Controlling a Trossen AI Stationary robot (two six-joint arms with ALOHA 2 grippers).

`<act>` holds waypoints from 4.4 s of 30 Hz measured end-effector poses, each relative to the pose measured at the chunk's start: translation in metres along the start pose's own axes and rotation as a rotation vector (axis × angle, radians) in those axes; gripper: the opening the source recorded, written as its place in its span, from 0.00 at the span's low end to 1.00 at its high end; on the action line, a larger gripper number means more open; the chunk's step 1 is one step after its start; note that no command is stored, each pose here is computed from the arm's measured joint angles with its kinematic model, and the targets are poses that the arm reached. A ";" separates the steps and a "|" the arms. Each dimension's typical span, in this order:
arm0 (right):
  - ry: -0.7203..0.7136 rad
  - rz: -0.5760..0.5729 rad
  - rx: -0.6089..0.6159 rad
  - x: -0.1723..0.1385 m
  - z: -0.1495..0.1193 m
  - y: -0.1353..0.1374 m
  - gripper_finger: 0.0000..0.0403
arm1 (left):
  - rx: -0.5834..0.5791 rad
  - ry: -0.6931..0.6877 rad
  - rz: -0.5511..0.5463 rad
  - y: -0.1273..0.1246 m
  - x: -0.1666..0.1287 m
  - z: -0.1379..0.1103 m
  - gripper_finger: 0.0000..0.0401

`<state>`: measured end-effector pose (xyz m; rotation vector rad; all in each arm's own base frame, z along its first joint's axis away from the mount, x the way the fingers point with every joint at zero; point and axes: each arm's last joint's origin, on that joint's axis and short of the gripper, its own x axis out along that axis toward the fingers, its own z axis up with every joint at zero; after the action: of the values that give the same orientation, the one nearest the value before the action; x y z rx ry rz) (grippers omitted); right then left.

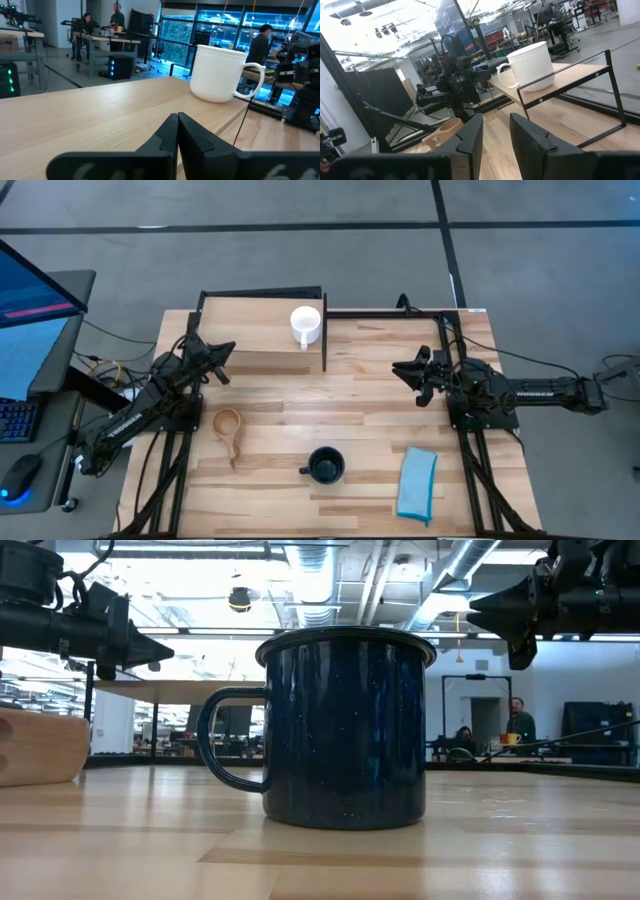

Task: Stack small to large cups/mugs on shelf
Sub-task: Put the dark blue mug on the shelf

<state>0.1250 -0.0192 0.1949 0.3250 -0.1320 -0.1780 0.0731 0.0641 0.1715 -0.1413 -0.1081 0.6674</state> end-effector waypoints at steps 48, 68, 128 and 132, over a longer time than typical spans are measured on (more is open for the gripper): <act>0.057 -0.019 -0.003 0.000 -0.005 -0.002 0.29 | -0.062 -0.089 -0.505 -0.026 -0.020 0.065 0.21; 0.056 -0.019 -0.004 0.000 -0.005 -0.002 0.29 | -0.050 -0.093 -0.578 -0.032 -0.031 0.088 0.21; 0.057 -0.090 -0.049 0.000 -0.007 -0.004 0.29 | -0.089 0.398 -0.867 -0.166 0.061 0.135 0.21; 0.057 -0.090 -0.049 0.000 -0.007 -0.004 0.29 | -0.034 0.412 -0.897 -0.171 0.065 0.128 0.22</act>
<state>0.1250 -0.0212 0.1870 0.2867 -0.0570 -0.2602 0.2089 -0.0157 0.3294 -0.2384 0.2101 -0.2652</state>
